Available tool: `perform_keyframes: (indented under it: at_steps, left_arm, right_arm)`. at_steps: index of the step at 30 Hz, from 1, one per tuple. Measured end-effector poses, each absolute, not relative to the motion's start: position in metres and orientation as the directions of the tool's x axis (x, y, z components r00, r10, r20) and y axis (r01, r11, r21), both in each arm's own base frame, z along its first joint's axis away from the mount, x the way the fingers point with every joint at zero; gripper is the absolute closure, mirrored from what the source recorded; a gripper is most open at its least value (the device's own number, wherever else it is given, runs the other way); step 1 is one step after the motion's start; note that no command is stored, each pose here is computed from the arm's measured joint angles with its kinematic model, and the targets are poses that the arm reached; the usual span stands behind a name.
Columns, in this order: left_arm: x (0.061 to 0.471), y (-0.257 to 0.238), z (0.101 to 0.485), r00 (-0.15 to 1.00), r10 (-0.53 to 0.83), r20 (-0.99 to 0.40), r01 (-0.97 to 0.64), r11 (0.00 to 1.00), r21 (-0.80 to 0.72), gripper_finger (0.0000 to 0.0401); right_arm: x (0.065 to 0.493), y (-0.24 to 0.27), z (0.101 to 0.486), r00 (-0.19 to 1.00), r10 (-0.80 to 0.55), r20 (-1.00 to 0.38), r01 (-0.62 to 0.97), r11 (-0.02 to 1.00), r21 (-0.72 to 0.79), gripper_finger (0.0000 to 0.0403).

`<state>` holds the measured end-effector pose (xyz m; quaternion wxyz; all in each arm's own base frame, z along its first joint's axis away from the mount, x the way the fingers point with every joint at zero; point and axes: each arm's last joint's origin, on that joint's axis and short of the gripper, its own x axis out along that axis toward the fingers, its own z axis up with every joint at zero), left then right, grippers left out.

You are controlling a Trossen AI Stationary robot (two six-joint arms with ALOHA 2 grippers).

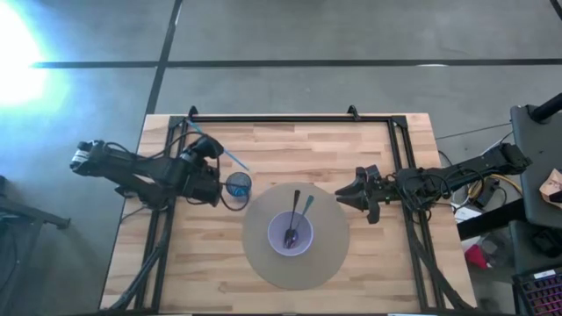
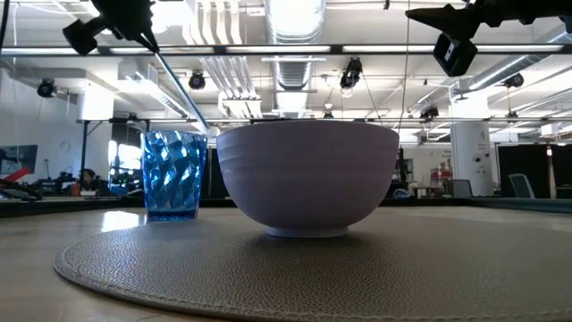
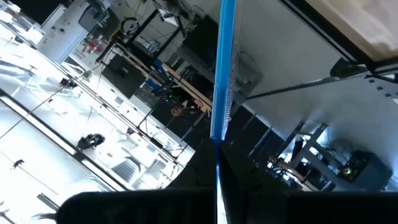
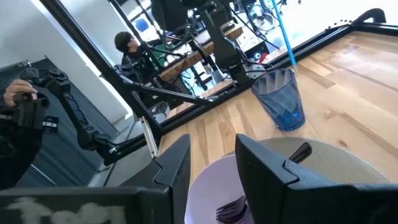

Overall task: Pick & Place Utensil
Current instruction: Put the blue straw into the blue glass

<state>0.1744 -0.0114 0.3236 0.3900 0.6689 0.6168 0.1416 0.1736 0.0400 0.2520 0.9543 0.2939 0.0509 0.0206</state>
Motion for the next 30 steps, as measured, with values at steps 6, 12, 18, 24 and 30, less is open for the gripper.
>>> perform_keyframes:
  at_steps: [6, 12, 18, 24, 30]
  left_arm:
    - [0.174, -0.013, 0.335, 0.222, 0.931, -0.29, 0.683, 0.064, 0.728, 0.0401]
    - [0.173, -0.024, 0.332, 0.275, 0.917, -0.29, 0.7, 0.016, 0.714, 0.0401]
    - [0.17, -0.03, 0.327, 0.31, 0.906, -0.289, 0.706, -0.015, 0.708, 0.0401]
    - [0.162, -0.028, 0.315, 0.303, 0.908, -0.289, 0.727, -0.024, 0.686, 0.0401]
    - [0.152, -0.028, 0.304, 0.313, 0.905, -0.288, 0.731, -0.036, 0.682, 0.0401]
  right_arm:
    - [0.174, 0.039, 0.252, 0.995, 0.047, -0.085, 0.009, 0.828, 0.561, 0.028]
    - [0.174, 0.039, 0.252, 0.995, 0.044, -0.085, 0.011, 0.828, 0.561, 0.028]
    - [0.174, 0.039, 0.252, 0.995, 0.044, -0.085, 0.011, 0.828, 0.561, 0.028]
    - [0.174, 0.039, 0.252, 0.996, 0.017, -0.084, 0.034, 0.826, 0.563, 0.028]
    - [0.174, 0.038, 0.252, 0.996, 0.015, -0.084, 0.035, 0.826, 0.562, 0.028]
